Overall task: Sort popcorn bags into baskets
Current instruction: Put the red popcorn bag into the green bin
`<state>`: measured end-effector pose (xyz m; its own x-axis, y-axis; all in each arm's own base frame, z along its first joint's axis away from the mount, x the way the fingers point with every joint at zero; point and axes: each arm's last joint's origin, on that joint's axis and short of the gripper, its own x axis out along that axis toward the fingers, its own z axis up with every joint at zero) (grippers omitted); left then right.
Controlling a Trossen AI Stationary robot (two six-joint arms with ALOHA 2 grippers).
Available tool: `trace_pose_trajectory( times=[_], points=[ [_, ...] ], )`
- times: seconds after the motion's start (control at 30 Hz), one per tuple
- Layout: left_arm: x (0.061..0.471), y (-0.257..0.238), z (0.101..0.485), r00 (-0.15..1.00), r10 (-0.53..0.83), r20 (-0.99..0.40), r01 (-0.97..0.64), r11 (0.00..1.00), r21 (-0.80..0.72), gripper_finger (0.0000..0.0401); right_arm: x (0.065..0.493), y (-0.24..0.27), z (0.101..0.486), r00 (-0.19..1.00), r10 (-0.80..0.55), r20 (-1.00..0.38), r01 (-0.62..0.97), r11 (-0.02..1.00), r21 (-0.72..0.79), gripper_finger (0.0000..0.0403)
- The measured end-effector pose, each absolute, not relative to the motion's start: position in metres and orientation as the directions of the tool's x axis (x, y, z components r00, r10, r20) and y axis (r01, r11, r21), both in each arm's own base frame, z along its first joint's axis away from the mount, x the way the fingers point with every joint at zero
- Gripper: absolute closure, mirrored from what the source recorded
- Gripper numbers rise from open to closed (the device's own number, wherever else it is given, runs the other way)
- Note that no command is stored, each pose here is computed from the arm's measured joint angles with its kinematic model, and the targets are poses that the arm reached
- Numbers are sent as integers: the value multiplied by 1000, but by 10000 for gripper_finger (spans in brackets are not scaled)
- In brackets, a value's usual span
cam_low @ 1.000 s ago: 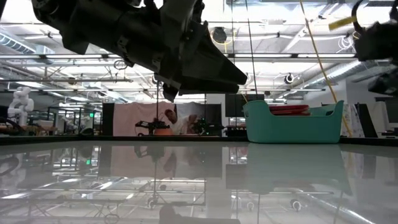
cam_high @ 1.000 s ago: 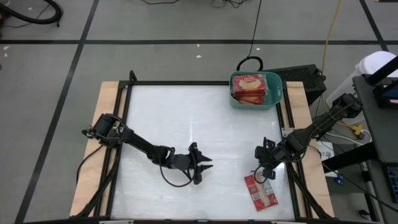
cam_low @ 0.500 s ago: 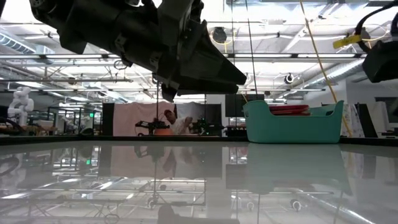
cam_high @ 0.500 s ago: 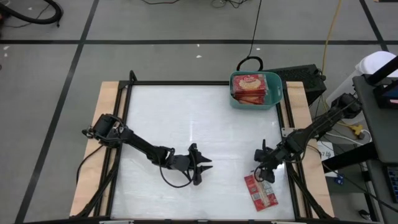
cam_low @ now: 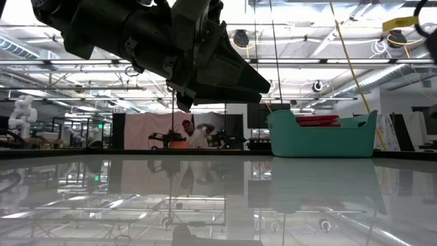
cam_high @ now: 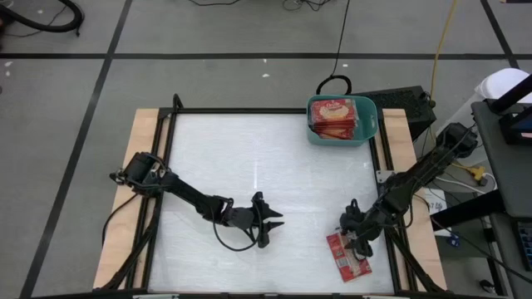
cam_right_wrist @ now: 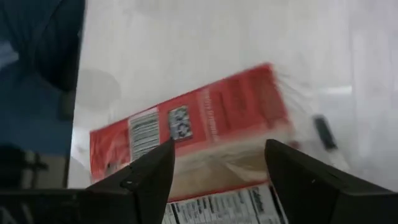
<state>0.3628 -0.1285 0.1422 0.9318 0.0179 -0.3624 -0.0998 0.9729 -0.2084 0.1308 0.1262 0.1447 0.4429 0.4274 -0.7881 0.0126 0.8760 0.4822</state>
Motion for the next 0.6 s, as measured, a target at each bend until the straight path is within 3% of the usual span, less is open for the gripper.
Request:
trace_pose_trajectory(
  times=[0.17,0.6],
  points=[
    [363,-128,142,932,20,-362,-101,973,-208,274,134,135,139,461,426,-779,-141,901,410,162],
    [366,-120,142,931,42,-362,-121,973,-199,274,137,140,123,418,381,-825,-270,919,287,171]
  ],
)
